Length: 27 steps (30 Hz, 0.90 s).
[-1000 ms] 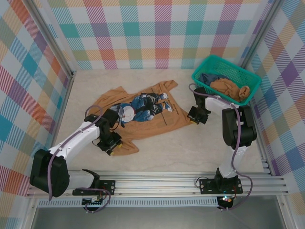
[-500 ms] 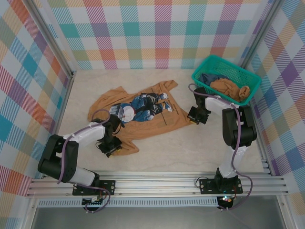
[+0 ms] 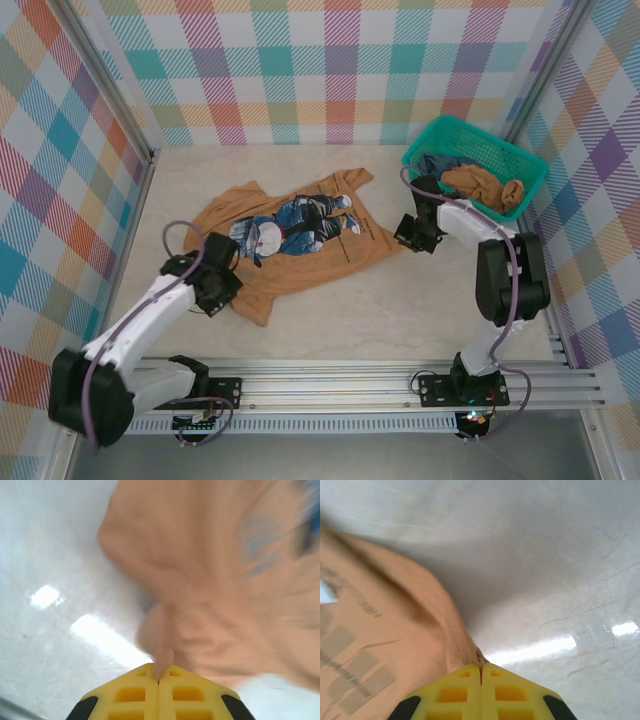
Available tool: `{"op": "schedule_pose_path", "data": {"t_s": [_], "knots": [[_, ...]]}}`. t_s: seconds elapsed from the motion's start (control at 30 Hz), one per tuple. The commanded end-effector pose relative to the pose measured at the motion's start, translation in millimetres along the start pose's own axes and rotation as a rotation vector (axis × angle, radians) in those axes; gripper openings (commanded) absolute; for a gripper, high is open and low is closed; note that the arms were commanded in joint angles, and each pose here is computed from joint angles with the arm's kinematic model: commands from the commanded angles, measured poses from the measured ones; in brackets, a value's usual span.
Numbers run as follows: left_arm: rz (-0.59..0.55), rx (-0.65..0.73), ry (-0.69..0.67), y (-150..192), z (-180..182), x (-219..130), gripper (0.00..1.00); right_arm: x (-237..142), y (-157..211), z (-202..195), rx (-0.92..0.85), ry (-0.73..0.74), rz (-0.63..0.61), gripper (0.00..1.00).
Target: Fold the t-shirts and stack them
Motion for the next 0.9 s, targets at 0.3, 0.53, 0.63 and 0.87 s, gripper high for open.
{"op": "schedule_pose_path", "data": {"t_s": [0.3, 0.53, 0.63, 0.87], "knots": [[-0.518, -0.095, 0.326, -134, -89, -206, 0.0, -219, -54, 115, -0.218, -0.476, -0.518, 0.0], [-0.795, -0.083, 0.58, -167, -97, -339, 0.0, -338, -23, 130, -0.365, -0.72, -0.768, 0.0], [-0.878, -0.083, 0.676, -167, -86, -381, 0.0, -378, -3, 121, -0.396, -0.785, -0.834, 0.0], [-0.935, -0.107, 0.8, -176, -97, -427, 0.0, -427, 13, 120, -0.36, -0.895, -0.871, 0.0]]}}
Point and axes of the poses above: each hand's point on the last joint's axis, 136 mm out from that joint toward the fingers, its own x axis out along the fingers, its own z axis along the line the jaws close on, y = z × x, the point moved 3 cm from there along -x, back along the fingers, and after that the axes turned 1 degree about -x, right-handed, at the moved point
